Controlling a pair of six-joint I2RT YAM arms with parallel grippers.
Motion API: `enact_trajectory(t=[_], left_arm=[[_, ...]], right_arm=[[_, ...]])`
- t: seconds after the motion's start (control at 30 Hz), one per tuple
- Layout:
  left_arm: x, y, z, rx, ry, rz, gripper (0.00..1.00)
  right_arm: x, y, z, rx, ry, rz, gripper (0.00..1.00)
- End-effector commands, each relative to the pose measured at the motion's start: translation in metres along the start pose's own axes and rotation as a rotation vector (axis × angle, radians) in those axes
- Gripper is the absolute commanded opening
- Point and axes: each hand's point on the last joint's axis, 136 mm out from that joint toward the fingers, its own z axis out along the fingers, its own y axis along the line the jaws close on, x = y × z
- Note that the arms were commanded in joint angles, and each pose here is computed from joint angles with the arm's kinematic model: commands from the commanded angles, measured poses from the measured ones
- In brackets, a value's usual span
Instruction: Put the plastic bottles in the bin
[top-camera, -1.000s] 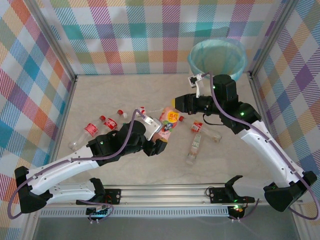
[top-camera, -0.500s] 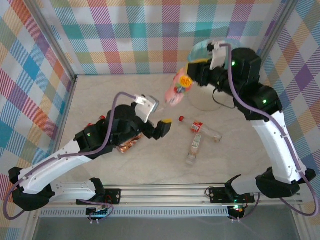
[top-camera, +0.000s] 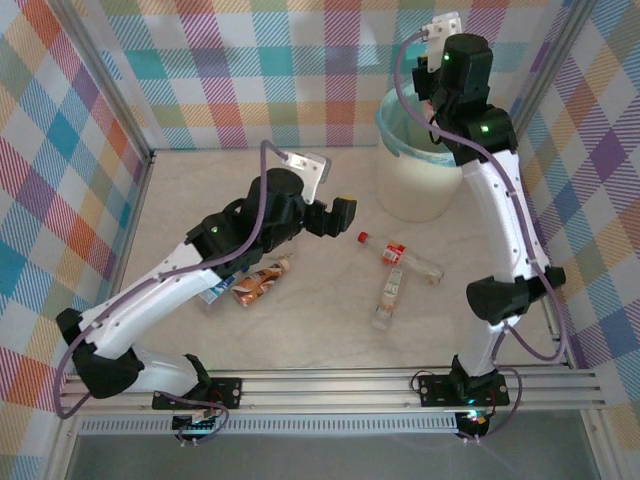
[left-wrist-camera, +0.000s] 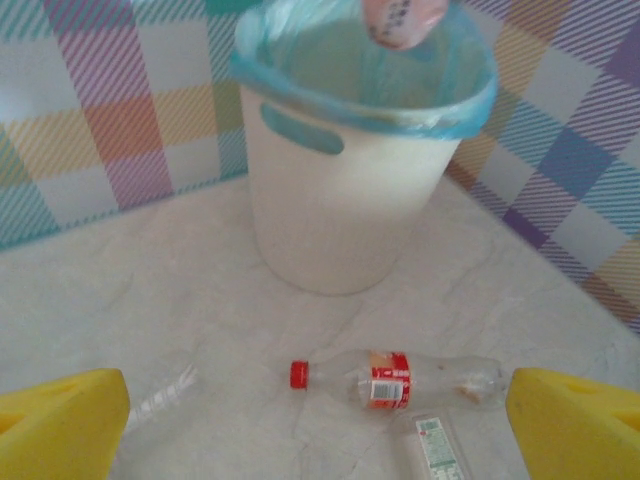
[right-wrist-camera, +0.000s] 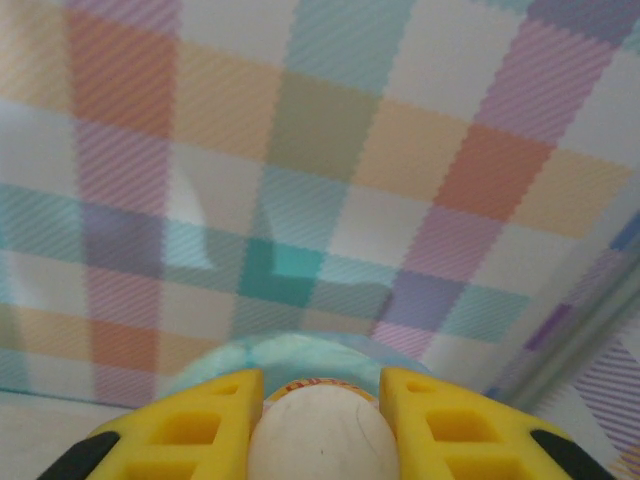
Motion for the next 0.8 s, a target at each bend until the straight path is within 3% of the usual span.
enact_trajectory(t=[0.0,0.2,0.53,0.6,0.7,0.77], left_arm=[[0.005,0.006,0.012,0.009,0.055,-0.114,0.97],[0.026,0.012,0.035,0.017,0.129,-0.184,0.96],[0.041,0.019,0.044,0.002,0.176,-0.197,0.96],[0.042,0.021,0.045,0.000,0.182,-0.200,0.96],[0.043,0.020,0.046,0.002,0.190,-0.200,0.96],[0.043,0.020,0.046,0.001,0.194,-0.201,0.96]], right_arm=[[0.002,-0.022,0.007,0.096,0.018,-0.038,0.12],[0.048,-0.007,0.032,0.092,0.151,-0.061,0.17],[0.085,-0.003,0.040,0.095,0.247,-0.019,0.27],[0.088,-0.005,0.040,0.102,0.255,0.002,0.31],[0.089,-0.006,0.039,0.103,0.252,0.008,0.46],[0.088,-0.008,0.039,0.107,0.251,0.011,0.51]])
